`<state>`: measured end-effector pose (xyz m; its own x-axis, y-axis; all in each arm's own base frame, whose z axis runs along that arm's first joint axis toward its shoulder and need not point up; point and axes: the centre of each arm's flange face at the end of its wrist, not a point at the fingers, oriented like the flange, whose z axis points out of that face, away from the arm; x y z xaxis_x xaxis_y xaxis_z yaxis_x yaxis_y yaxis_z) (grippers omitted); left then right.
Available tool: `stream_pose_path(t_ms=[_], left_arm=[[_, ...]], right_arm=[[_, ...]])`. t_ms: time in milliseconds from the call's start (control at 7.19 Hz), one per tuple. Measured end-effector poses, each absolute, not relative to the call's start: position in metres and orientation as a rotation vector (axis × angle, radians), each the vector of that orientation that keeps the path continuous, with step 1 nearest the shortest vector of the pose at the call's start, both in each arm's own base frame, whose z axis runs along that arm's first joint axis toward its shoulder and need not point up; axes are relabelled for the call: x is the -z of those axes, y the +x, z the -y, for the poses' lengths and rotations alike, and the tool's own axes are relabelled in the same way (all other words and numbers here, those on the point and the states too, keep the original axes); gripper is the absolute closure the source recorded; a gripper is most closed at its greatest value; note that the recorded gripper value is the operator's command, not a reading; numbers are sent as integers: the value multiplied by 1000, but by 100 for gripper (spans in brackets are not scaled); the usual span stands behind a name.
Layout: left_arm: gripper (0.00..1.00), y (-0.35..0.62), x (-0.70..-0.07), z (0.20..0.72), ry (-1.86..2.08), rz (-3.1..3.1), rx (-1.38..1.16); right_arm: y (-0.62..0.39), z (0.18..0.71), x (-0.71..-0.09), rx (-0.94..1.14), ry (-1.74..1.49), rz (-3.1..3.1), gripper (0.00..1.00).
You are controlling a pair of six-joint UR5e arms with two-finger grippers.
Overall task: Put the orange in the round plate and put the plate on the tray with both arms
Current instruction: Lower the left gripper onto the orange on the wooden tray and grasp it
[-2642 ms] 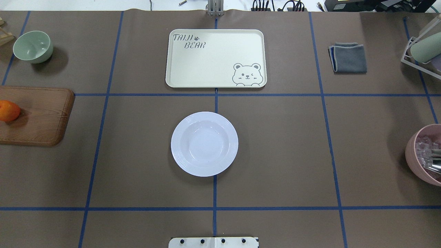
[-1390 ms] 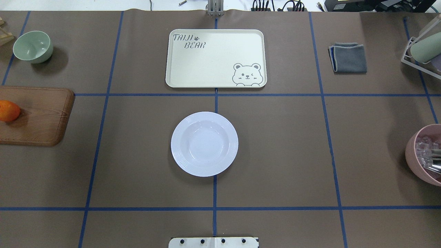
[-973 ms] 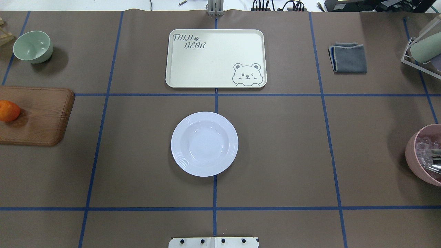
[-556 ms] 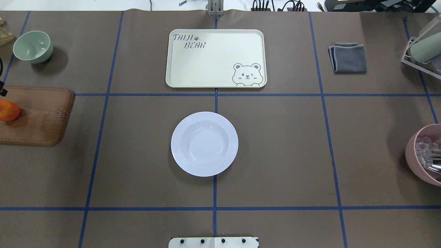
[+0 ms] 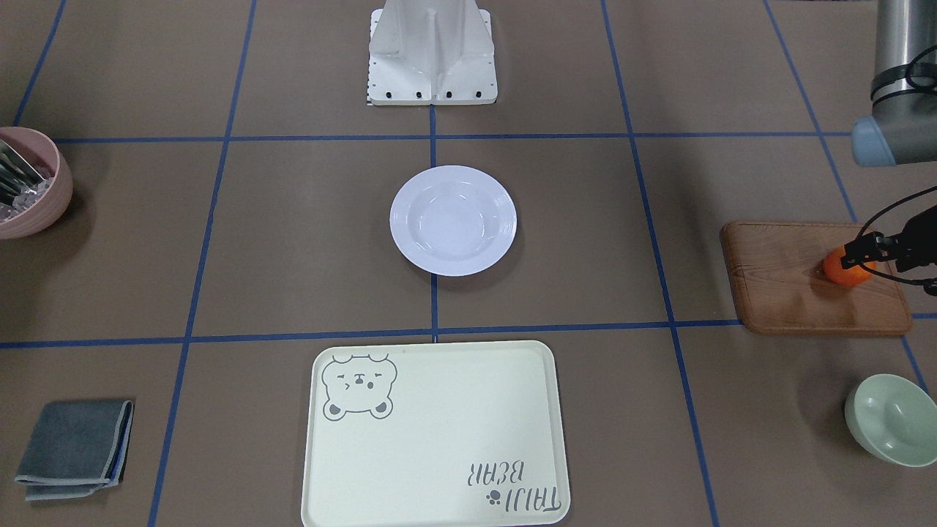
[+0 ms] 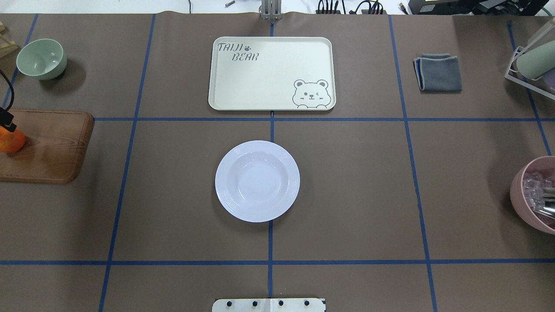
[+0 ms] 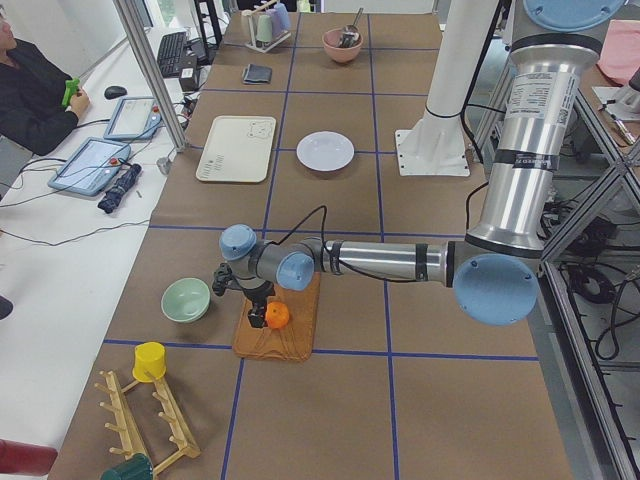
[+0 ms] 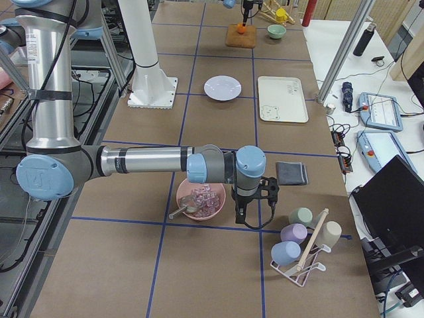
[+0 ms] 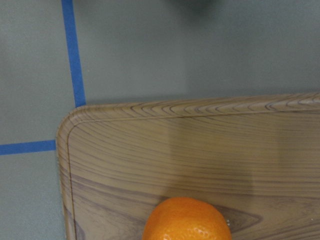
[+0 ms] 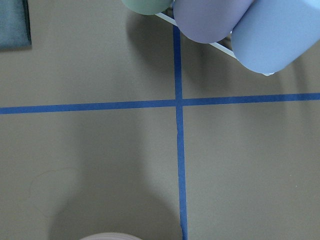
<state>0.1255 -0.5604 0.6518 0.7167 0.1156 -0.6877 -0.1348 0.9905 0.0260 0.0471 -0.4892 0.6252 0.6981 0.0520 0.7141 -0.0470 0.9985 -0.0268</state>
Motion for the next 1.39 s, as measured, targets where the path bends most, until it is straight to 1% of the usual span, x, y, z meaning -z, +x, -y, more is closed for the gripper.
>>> stream_pose_path(t_ms=[556, 1251, 1390], left_arm=[[3, 149, -686, 556, -13, -767, -185], [3, 150, -683, 552, -14, -776, -190], [32, 150, -682, 550, -14, -776, -190]], right_arm=[[47, 486, -628, -56, -10, 798, 0], [47, 486, -626, -55, -8, 801, 0], [47, 485, -626, -56, -9, 802, 0]])
